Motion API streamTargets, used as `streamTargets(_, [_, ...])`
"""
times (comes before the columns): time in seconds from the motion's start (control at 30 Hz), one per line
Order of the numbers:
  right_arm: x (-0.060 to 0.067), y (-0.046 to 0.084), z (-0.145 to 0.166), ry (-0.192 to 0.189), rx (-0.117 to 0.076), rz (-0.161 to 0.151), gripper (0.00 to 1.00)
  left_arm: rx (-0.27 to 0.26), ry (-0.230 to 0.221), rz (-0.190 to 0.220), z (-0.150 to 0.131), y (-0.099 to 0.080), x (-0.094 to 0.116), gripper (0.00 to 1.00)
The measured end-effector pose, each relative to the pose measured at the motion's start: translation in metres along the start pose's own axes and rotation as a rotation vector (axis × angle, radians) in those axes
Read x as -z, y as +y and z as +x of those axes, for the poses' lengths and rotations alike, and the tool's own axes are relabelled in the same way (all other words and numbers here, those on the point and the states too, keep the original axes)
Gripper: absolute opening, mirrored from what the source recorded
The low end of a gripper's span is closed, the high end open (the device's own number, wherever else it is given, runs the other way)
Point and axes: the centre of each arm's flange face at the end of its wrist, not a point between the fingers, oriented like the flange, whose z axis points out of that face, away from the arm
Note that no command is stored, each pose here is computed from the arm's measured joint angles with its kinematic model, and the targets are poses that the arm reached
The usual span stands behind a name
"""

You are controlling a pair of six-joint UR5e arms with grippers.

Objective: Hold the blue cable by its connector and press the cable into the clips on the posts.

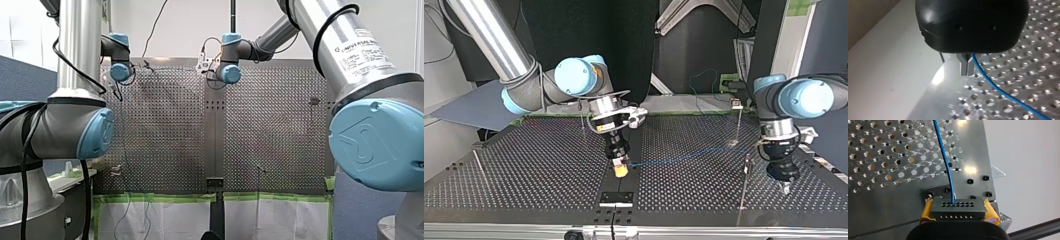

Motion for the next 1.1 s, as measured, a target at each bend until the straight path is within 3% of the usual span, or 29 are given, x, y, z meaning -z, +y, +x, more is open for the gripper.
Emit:
streamTargets(0.17, [0.0,0.0,-0.001,-0.002,0.0,0.001,0.0,-0.002,0.012,0.01,0.003,0.001,-0.001,0.0])
streamTargets(0.2, [0.0,0.0,-0.001,-0.002,0.0,0.001,0.0,-0.002,0.013,0.011,0.003,0.001,-0.001,0.11])
streamTargets(0.23, [0.0,0.0,-0.001,-0.002,0.0,0.001,0.0,-0.002,0.013,0.012,0.003,0.001,-0.001,0.11])
streamTargets(0.3, [0.0,0.0,-0.001,-0.003,0.0,0.001,0.0,-0.002,0.014,0.012,0.003,0.001,-0.001,0.35])
streamTargets(0.4, [0.0,0.0,-0.001,-0.003,0.0,0.001,0.0,-0.002,0.013,0.01,0.003,0.001,-0.001,0.35])
streamTargets(0.43, [0.0,-0.001,-0.001,-0.003,0.001,0.002,0.0,-0.002,0.013,0.01,0.003,0.001,-0.001,0.55])
streamTargets(0.5, [0.0,-0.001,-0.002,-0.003,0.001,0.003,0.0,-0.001,0.015,0.007,0.003,0.002,-0.001,0.68])
streamTargets(0.63, [0.0,-0.002,-0.002,-0.003,0.001,0.003,0.0,0.001,0.025,-0.003,0.004,0.003,0.0,0.77])
streamTargets(0.7, [0.0,-0.001,-0.001,-0.003,0.002,0.001,0.0,-0.001,0.029,-0.008,0.004,0.003,0.001,0.87])
streamTargets(0.87, [0.0,0.0,-0.001,-0.003,0.003,0.001,0.0,-0.012,0.042,-0.039,0.0,0.003,0.006,0.98])
streamTargets(1.1, [0.0,0.0,-0.001,-0.002,0.004,0.0,0.0,-0.044,0.037,-0.068,-0.018,-0.01,0.019,0.98])
